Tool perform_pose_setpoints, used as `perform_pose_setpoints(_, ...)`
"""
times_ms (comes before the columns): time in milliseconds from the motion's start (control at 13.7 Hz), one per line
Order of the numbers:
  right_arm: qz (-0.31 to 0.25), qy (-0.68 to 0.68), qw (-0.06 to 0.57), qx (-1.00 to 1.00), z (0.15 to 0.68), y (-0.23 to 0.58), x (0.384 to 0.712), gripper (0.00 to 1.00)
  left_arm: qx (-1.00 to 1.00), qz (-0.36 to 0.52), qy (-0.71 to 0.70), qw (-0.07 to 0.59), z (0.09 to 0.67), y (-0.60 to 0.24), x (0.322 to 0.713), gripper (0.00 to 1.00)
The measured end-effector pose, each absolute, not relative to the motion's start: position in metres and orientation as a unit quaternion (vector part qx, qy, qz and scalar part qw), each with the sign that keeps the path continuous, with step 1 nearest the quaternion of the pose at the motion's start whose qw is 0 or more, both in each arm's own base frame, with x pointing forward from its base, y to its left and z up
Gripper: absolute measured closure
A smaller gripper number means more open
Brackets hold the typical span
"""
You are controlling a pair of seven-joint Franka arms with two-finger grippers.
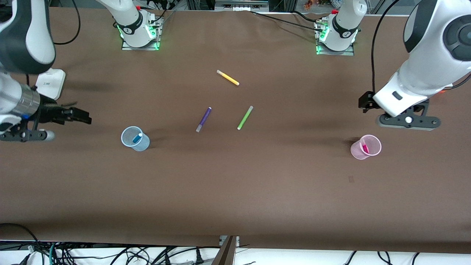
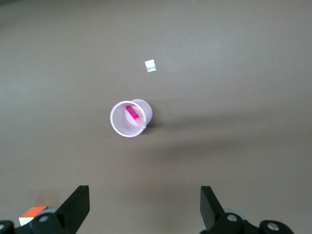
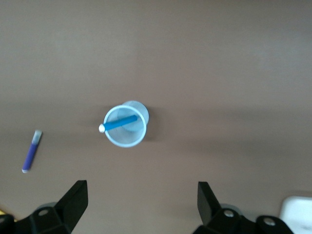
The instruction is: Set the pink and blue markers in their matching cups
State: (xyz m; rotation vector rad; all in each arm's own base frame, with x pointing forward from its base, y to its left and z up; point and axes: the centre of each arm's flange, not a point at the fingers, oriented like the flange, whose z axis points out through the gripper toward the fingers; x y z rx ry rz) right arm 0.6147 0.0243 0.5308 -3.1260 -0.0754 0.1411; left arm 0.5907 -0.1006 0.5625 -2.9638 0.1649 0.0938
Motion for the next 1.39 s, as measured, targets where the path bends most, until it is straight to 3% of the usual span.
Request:
perform_pose_setpoints(220,0.059,-0.029,-0.019,-0.998,0.582,0.023,0.601,0.00,-0.998,0.004,0.046,0.047,0.575,-0.095,0.568,0.00)
perform_pose_setpoints(512,0.085,-0.020,-0.029,-0.996,0.590,0.011,0.592,0.00,-0.999,0.004,0.031,0.032,0.566,-0.079,0.543,0.00)
perform_pose_setpoints(1024,0.083,-0.009,-0.025,-0.996,0.613,-0.005,0.584,0.00,-0.999,0.007,0.032,0.032,0.563,-0.079,0.541,0.00)
perform_pose_setpoints(1390,0.057,-0.003,-0.011,-0.998,0.639,-0.020,0.557,0.00,-0.999,0.007,0.032,0.032,0.563,-0.079,0.541,0.00)
